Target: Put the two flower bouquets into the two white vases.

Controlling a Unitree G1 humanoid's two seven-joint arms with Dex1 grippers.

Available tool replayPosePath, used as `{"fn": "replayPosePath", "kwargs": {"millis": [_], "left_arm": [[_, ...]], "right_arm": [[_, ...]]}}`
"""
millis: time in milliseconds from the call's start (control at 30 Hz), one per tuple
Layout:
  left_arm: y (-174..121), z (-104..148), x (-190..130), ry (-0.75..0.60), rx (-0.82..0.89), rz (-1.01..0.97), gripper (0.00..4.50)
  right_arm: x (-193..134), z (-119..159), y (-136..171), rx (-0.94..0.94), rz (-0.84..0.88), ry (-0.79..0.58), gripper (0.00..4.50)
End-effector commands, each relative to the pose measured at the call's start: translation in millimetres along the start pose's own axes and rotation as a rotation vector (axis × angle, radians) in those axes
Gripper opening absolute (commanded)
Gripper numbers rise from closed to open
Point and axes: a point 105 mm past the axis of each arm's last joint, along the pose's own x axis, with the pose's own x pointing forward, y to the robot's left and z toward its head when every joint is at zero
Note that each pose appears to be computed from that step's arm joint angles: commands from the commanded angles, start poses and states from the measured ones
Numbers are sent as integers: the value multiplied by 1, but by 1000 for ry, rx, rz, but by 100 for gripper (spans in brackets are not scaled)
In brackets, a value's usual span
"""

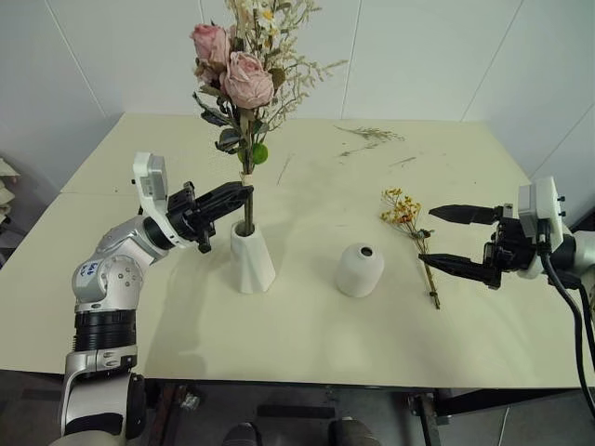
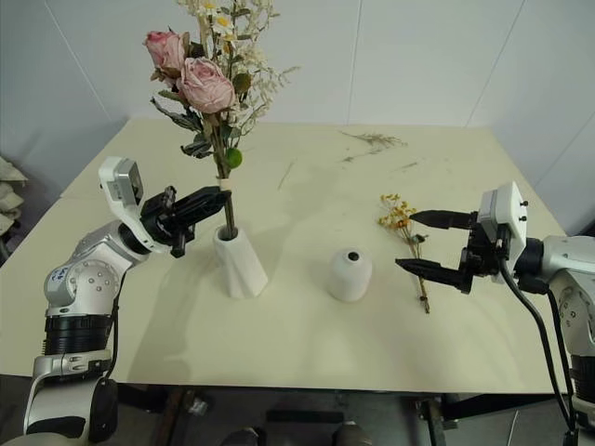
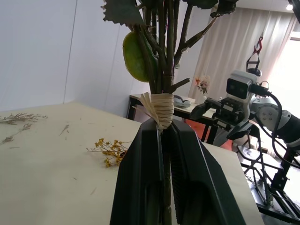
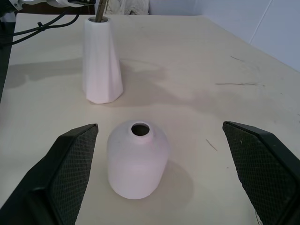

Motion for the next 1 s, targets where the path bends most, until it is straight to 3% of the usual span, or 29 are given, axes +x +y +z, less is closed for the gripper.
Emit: {"fn": "replayPosePath", "kwargs": {"millis": [33,333,367,800,1000], "left_arm": [[0,2,-3,10,36,10,3],[-4,1,-11,42,34,10,3],[-4,1,-12,48,35,11,72],[-12,8,-18,134,83,4,448],[-16,23,-31,161,134,-1,448]], "right_arm": [[-4,11,1,-38,-12,-16,450],[-4,11,1,-39,-14,-12,450],[-4,11,1,-40,-14,-12,450],[-6,13,0,-51,-16,-4,450],[-7,11,-1,-48,-23,6,450]]}}
